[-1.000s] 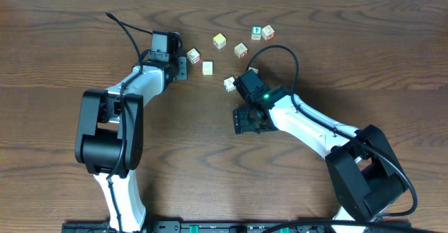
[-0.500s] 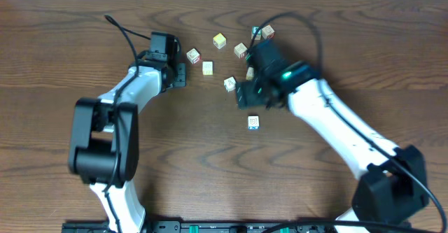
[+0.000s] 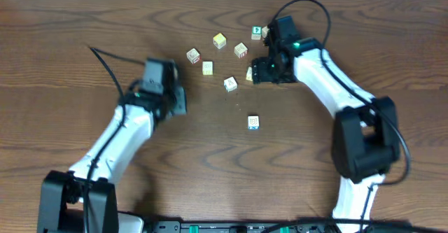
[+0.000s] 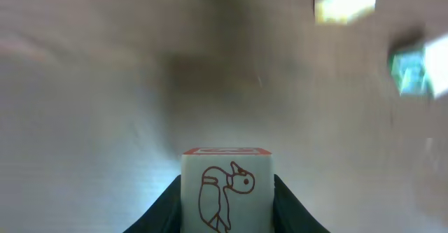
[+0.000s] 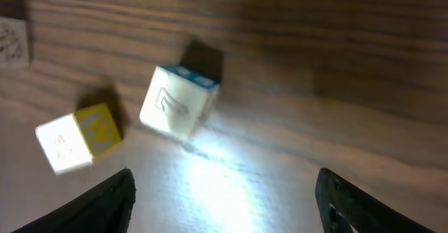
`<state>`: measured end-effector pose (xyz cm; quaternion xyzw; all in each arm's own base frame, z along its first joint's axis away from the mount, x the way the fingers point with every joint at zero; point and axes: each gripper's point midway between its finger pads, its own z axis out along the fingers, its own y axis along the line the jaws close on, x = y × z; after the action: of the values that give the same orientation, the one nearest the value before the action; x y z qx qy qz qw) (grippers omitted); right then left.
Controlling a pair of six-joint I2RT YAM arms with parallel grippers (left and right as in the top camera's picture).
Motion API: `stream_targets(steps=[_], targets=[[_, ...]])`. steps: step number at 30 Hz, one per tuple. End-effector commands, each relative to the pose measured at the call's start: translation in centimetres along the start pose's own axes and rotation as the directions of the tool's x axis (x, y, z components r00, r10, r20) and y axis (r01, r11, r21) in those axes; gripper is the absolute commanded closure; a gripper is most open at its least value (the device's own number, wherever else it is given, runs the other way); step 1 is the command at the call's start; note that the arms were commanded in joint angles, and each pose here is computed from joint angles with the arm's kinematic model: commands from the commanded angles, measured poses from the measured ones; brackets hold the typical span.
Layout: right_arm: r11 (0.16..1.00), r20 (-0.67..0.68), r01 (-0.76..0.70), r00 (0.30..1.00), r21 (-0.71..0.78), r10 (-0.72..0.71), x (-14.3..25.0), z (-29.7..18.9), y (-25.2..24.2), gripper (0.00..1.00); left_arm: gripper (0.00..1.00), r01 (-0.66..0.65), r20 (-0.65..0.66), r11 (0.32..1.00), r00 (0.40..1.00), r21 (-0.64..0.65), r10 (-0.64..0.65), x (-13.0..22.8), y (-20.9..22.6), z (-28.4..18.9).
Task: Lift 5 blocks
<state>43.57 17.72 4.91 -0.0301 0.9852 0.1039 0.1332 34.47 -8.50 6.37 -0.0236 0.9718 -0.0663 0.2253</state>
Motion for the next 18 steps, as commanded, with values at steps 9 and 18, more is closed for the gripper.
stream_targets(steps=[9,18], targets=[[0.999,-0.012,-0.014,1.0,-0.043,0.014,-1.6,3.1,3.8,0.36,0.93,-0.152,-0.054,0.983,0.986,0.099,0.158,5.8,-6.1,0.3],[1.0,-0.019,-0.023,1.0,0.019,0.023,-1.4,4.9,2.6,0.57,0.88,-0.179,-0.043,0.976,0.982,0.121,0.186,6.1,-7.3,0.3]])
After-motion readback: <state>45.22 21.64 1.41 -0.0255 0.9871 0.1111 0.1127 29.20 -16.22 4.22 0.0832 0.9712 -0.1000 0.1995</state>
